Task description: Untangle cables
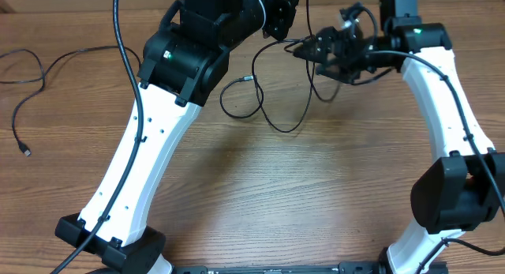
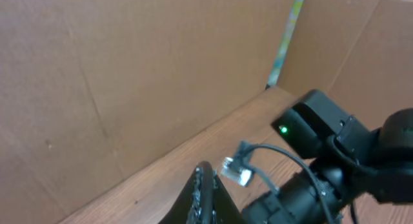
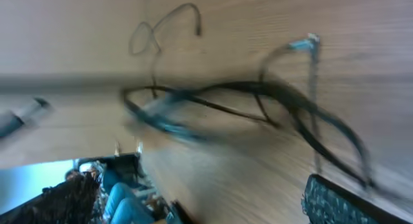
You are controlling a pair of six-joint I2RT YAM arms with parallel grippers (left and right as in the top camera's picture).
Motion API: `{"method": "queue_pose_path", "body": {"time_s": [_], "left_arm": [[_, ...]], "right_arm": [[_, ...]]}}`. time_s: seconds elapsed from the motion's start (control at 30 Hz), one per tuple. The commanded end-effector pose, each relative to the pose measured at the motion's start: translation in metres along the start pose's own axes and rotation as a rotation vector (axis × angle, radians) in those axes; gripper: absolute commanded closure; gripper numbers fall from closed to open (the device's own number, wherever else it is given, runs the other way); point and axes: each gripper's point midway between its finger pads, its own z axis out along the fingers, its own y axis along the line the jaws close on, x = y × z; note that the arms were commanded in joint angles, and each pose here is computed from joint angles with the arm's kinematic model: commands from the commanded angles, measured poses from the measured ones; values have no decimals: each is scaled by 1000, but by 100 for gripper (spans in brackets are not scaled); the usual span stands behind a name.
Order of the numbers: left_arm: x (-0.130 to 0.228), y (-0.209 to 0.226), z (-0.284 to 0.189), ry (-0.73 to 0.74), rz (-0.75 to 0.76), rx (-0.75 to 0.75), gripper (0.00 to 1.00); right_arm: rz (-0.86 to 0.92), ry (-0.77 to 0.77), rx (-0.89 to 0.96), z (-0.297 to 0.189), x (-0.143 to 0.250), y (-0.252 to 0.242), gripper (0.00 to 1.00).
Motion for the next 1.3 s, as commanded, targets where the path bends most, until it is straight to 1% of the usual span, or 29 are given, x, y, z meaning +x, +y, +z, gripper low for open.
{"method": "queue_pose_path", "body": {"time_s": [0.0,0.07,0.13,0.17,0.2,0.23,0.27,0.33,0.4,0.43,0.5,0.57,0.7,0.83,0.93,1.03,1.1,1.13,1.17,1.27], "left_arm": [[1,1,3,0,-16,11,96],[1,1,3,2,-16,11,96],[1,1,2,1,-17,11,96],[1,1,2,1,-16,11,96],[1,1,2,1,-16,11,96],[1,1,2,0,-16,10,96],[1,1,2,1,-16,11,96],[1,1,2,0,-15,10,95],[-1,2,1,-3,-14,4,96],[-1,4,0,-5,-14,-5,96],[-4,12,-4,-13,-15,-37,96],[-7,30,-10,-22,-19,-101,96],[-19,74,-35,-60,-31,-240,96],[-33,114,-72,-118,-113,-331,96],[-43,126,-97,-157,-138,-331,96],[-53,123,-117,-188,-144,-264,96],[-56,116,-122,-194,-142,-210,96],[-57,111,-123,-194,-139,-179,96],[-57,106,-123,-193,-135,-147,96],[-57,93,-120,-185,-125,-69,95]], "right_arm": [[120,-22,-27,8,-1,29,0],[212,-64,4,13,-9,28,2],[339,-122,67,16,-16,18,12],[416,-152,102,17,-19,12,24],[475,-173,123,17,-20,7,41],[529,-192,139,17,-21,4,49],[569,-207,151,18,-21,2,55],[615,-230,169,18,-23,-1,69],[631,-254,190,18,-24,-5,89],[634,-264,207,17,-24,-8,96],[651,-268,245,16,-20,-15,96],[646,-267,310,13,-13,-27,96],[618,-276,506,-1,4,-59,96],[622,-357,775,-32,15,-98,96],[603,-428,912,-54,15,-114,96],[582,-426,899,-52,11,-113,96],[484,-357,812,-37,6,-101,96],[421,-314,750,-27,3,-92,95],[356,-270,672,-17,0,-80,89],[179,-169,463,6,-4,-45,56]]}}
